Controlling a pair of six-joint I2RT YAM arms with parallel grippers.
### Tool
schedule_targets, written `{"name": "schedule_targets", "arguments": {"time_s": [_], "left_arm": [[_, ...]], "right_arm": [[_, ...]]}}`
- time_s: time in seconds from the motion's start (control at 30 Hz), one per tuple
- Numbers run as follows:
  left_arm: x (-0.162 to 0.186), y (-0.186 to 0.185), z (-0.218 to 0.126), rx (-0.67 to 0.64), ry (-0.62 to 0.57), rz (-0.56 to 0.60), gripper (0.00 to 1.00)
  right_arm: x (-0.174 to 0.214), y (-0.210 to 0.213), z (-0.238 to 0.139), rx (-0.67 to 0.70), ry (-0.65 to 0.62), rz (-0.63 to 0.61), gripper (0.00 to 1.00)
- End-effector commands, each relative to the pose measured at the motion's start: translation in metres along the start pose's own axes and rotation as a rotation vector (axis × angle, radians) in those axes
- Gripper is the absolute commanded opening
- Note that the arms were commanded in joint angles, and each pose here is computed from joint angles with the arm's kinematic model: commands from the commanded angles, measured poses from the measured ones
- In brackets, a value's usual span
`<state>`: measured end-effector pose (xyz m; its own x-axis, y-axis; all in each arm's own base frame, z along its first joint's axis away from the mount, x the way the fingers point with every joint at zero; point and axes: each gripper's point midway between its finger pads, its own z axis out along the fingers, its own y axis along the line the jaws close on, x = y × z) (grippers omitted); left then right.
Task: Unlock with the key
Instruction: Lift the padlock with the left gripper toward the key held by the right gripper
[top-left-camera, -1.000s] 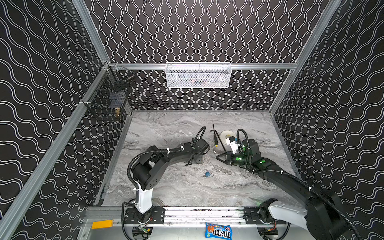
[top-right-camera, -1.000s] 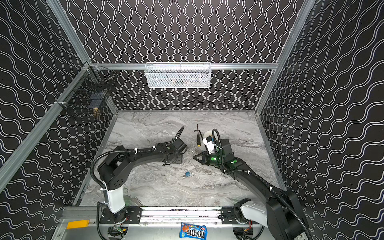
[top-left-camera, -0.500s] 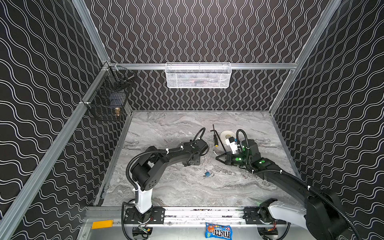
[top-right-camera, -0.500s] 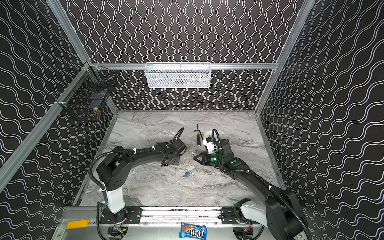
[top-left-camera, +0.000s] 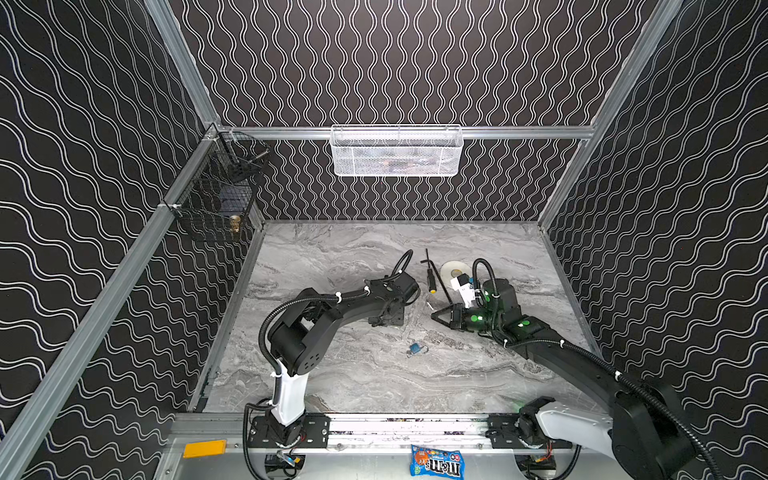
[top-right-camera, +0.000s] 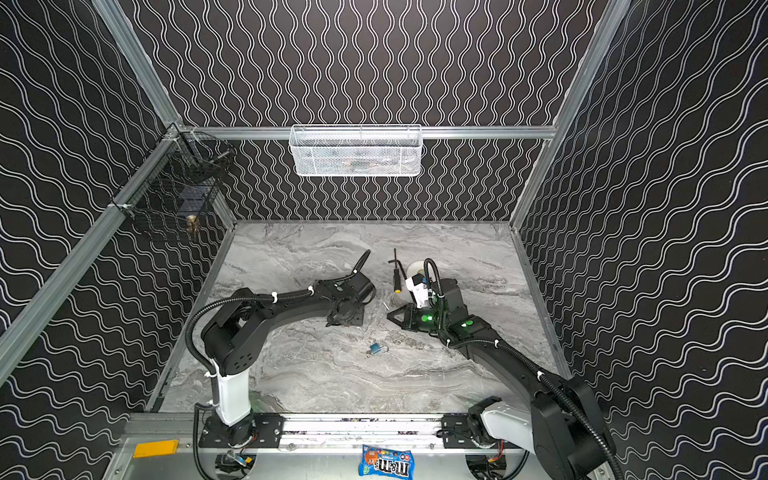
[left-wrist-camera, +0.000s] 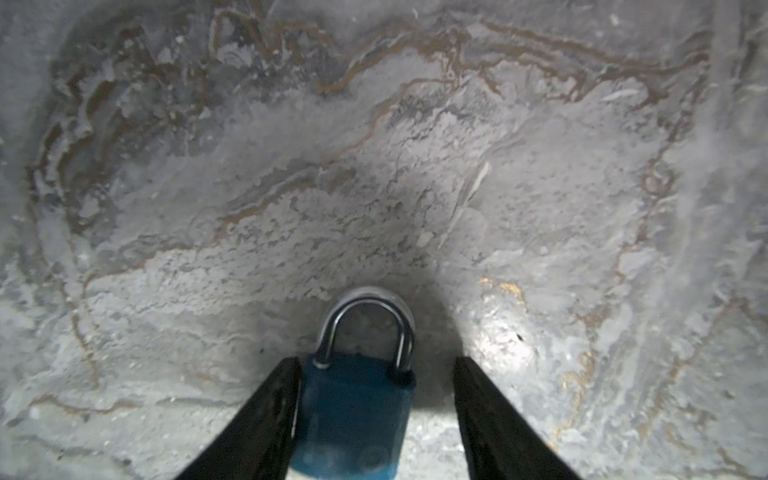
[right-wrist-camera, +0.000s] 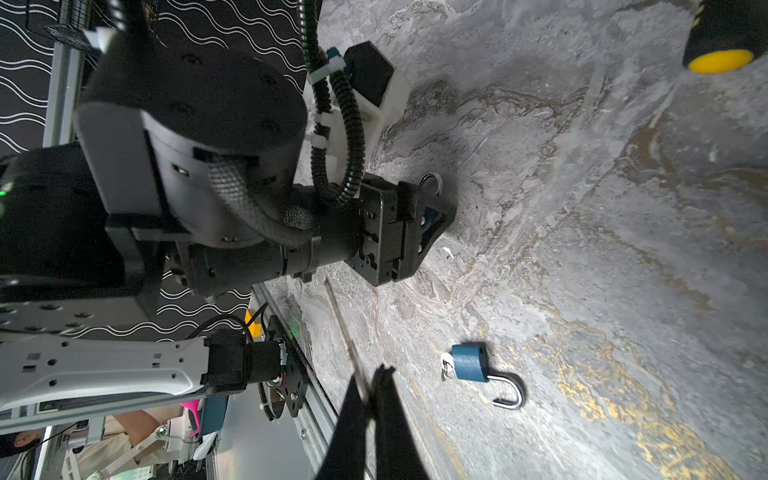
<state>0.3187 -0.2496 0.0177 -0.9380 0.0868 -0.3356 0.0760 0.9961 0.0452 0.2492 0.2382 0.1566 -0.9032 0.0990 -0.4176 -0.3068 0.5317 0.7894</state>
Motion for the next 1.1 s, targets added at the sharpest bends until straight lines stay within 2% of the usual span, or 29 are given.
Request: {"name": "schedule_targets", "arguments": {"time_s": [0.0, 0.67, 0.8, 1.07], "left_arm": [[0.026, 0.007, 0.001, -0.015, 0.095, 0.051, 0.62], [0.035, 0.023, 0.012, -0.103, 0.120, 0.036, 0.47], [0.035, 0.023, 0.012, -0.101, 0.116, 0.034, 0.46], [0.023, 0.015, 0.002, -0.066, 0.082, 0.013, 0.35]], "right_arm": [[-0.003, 0.004, -0.001, -0.008, -0.007, -0.012, 0.00], [-0.005, 0.005, 0.001, -0.015, -0.006, -0.007, 0.00], [-0.005, 0.005, 0.002, -0.023, -0.002, -0.003, 0.00], [-0.004, 0.005, 0.002, -0.016, 0.002, -0.006, 0.00]]}}
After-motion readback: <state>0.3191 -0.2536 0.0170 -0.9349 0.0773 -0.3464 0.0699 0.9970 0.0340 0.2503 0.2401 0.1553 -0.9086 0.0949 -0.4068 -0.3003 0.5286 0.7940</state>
